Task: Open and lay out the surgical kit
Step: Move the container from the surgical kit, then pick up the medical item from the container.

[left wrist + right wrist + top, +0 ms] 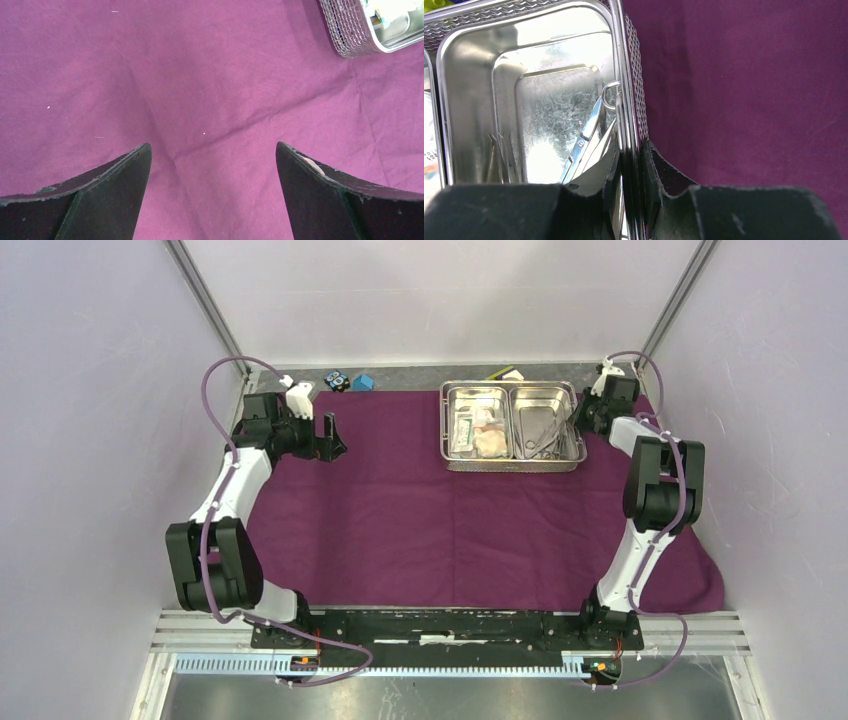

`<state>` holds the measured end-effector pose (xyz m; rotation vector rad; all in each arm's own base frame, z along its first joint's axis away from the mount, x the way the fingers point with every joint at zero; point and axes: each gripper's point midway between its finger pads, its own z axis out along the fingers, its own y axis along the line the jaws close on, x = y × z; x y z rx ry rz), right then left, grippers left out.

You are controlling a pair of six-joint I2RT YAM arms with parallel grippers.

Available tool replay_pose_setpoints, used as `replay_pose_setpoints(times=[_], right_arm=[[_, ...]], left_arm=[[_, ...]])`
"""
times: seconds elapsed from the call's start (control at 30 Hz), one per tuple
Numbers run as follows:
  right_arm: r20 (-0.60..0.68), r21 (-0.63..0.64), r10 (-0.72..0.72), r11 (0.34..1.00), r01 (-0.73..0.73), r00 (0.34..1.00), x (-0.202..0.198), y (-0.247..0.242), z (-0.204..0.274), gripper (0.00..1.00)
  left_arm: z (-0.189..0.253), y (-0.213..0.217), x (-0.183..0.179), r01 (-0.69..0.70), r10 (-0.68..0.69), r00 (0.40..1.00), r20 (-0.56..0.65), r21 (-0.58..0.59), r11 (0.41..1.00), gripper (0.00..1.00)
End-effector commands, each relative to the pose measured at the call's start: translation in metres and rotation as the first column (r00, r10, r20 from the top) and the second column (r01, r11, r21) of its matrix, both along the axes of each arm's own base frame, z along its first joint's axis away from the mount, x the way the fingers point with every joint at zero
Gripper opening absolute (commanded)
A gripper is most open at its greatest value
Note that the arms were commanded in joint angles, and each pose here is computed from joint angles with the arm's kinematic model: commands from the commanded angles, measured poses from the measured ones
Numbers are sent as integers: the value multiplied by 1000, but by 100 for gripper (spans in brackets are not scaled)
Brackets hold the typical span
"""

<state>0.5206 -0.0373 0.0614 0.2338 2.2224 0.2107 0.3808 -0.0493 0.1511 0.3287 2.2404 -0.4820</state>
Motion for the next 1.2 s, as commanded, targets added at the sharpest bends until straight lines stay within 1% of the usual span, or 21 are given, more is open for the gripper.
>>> replay_pose_setpoints(times=[0.0,0.13,0.23,0.27,0.33,0.37,0.43,0.47,0.53,0.63,0.73,0.8,0.83,0.93,1.0,1.1,1.17], right_arm=[[163,30,-22,999,17,986,34,6,45,0],[159,5,-18,1000,17,987,36,3,45,1],[164,-13,-6,1000,8,986,37,1,48,10],[165,-20,6,1000,-2,986,37,2,49,15],[167,-35,36,999,-31,985,40,3,53,35],[172,-42,51,998,-45,984,42,4,56,46],[190,-72,75,995,-62,979,42,3,65,56],[203,-93,87,993,-70,975,40,2,71,59],[235,-133,107,988,-77,966,35,1,84,63],[273,-186,144,978,-95,951,26,1,102,67],[299,-212,186,969,-125,936,16,6,118,68],[305,-224,227,961,-162,925,10,14,123,69],[307,-235,250,955,-181,918,7,18,126,69],[307,-273,315,933,-234,898,-2,35,130,70],[309,-316,379,906,-282,872,-8,52,133,70],[286,-381,477,852,-358,831,-16,76,137,71],[274,-383,526,828,-410,805,-21,86,137,70]], left_arm=[[14,-2,14,-2,2,999,46,15,1000,100],[11,-2,15,-9,7,999,40,32,999,100],[13,-1,19,-26,24,999,42,45,999,100],[13,0,21,-32,30,999,44,46,998,100],[15,2,27,-54,51,997,53,48,997,100],[17,6,32,-86,82,994,67,63,994,100],[21,8,38,-88,79,992,103,86,992,100],[24,7,41,-83,72,990,120,96,992,100],[27,3,45,-70,57,989,136,94,993,100],[34,-10,48,-32,26,991,135,38,999,100],[42,-21,53,-16,18,991,134,-12,1000,100],[49,-24,59,-7,12,987,159,-32,999,100],[54,-40,59,34,-28,983,180,-34,999,100],[69,-55,69,52,-54,964,261,16,999,100],[77,-68,76,66,-81,951,297,62,996,100],[83,-101,80,152,-169,940,297,79,985,100],[83,-125,83,206,-223,933,282,89,975,100]])
